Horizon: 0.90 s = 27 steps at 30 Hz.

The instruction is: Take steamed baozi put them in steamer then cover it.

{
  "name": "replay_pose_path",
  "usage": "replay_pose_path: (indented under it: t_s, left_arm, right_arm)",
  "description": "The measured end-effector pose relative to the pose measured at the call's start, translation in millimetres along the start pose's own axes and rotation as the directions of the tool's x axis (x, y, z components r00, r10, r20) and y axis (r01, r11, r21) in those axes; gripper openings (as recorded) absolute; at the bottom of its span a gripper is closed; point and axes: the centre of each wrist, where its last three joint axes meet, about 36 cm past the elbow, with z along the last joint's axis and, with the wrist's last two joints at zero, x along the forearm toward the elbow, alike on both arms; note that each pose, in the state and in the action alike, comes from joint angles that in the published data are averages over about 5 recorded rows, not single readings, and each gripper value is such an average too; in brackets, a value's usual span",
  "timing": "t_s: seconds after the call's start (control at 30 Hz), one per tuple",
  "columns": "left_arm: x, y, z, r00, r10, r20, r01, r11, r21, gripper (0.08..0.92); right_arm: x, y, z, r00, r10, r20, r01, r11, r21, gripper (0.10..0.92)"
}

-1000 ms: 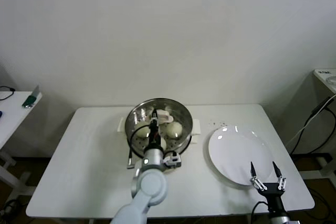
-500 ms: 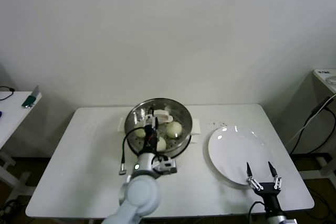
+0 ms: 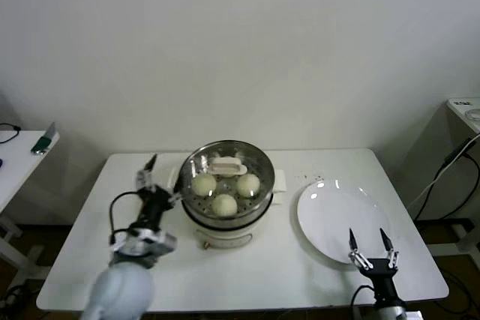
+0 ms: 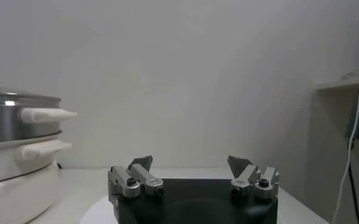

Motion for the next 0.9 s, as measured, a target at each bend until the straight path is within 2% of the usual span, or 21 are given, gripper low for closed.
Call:
replay_pose_path:
  t_s: [0.17,0.4,0.67,0.9]
  left_arm:
    - [19,12,57,0.9998,0.018,0.007,-0.019,0.98,0.198,0.823]
    - [45,0,114,0.9991,0.035,-0.024,-0.022,0.902,0.43,0.823]
    - [72,-25,152,0.9953,0.054,-0.08,0.002,0.816,0.578,0.823]
    - [91,-37,165,0.993,0.051,-0.107,0.032,0.756,0.653,0.823]
  right_arm:
    - [-3,3,1,1.0,-0.008,0.005,0.008,1.0,-0.004,0.823]
    - [-6,6,7,1.0,-0.013,-0.003,0.013,1.0,-0.013,0.823]
    - [-5,6,11,1.0,-0.019,-0.018,0.018,0.999,-0.027,0.823]
    - [-5,6,13,1.0,-0.015,-0.018,0.014,0.999,-0.037,0.823]
